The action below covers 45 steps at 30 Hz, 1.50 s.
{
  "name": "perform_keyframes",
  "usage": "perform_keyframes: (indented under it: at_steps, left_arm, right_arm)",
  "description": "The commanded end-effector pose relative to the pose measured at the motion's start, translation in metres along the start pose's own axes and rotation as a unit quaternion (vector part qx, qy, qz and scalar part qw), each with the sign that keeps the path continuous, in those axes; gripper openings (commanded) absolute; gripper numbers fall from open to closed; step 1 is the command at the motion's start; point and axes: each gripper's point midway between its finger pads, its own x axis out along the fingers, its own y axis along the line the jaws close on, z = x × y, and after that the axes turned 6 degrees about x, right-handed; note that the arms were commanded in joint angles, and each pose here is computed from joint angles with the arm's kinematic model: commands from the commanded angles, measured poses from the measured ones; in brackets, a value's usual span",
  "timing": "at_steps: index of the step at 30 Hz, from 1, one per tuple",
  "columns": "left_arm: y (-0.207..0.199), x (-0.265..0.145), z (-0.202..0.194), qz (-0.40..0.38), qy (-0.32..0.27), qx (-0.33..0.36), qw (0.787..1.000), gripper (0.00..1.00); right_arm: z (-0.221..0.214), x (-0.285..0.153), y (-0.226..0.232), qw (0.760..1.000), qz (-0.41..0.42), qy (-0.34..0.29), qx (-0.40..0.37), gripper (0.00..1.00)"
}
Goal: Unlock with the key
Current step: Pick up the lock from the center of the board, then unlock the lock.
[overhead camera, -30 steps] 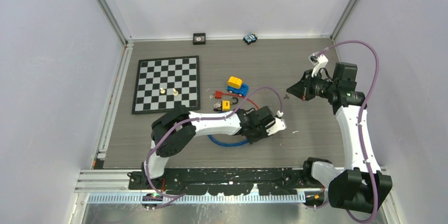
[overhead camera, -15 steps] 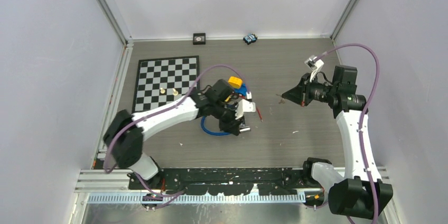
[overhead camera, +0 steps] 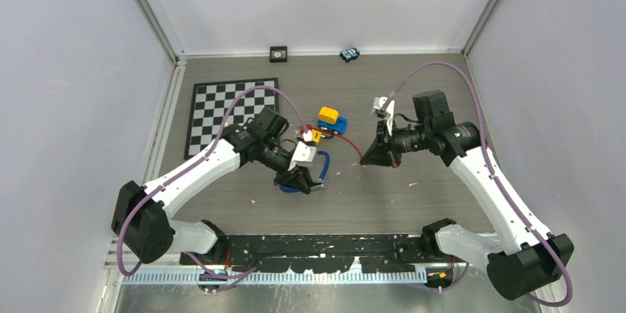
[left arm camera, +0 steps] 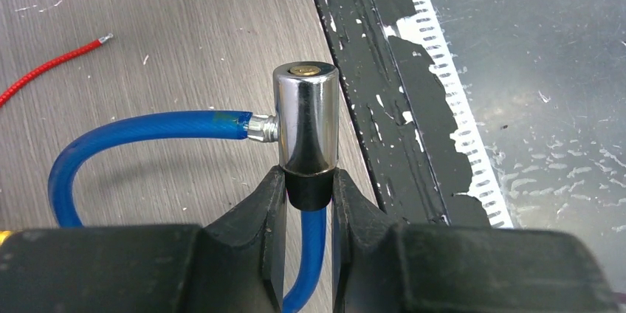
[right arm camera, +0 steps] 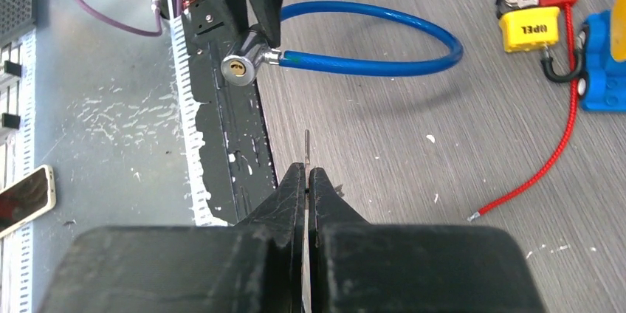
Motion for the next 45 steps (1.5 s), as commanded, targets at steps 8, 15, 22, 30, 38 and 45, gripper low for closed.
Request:
perform_keyframes:
  at_steps: [8, 15, 22, 30, 38, 45]
  left_arm:
    - [-0.015, -0.016, 0.01, -0.026, -0.077, 0.067, 0.994, 0.0]
    - [-0.018, -0.019, 0.013, -0.045, -0.09, 0.039, 0.994, 0.0]
    - [-0.018, -0.02, 0.01, -0.08, -0.097, 0.009, 0.992, 0.0]
    - [-0.011, -0.022, 0.011, -0.11, -0.1, -0.033, 0.988, 0.0]
    - [-0.007, -0.02, 0.003, -0.111, -0.095, -0.052, 0.988, 0.0]
    - [-0.005, -0.019, 0.001, -0.113, -0.094, -0.064, 0.987, 0.0]
  right_arm:
    - [0.022, 0.032, 0.026, 0.991, 0.031, 0.022, -0.129, 0.0]
    - [0.023, 0.052, 0.032, 0.959, 0.007, 0.054, -0.278, 0.0]
    - [0.034, 0.057, 0.039, 0.931, -0.011, 0.077, -0.356, 0.01]
    - [0.035, 0.067, 0.052, 0.913, -0.015, 0.094, -0.396, 0.0]
    - [0.031, 0.07, 0.065, 0.899, -0.008, 0.112, -0.423, 0.0]
    - [0.027, 0.075, 0.07, 0.893, -0.005, 0.118, -0.435, 0.0]
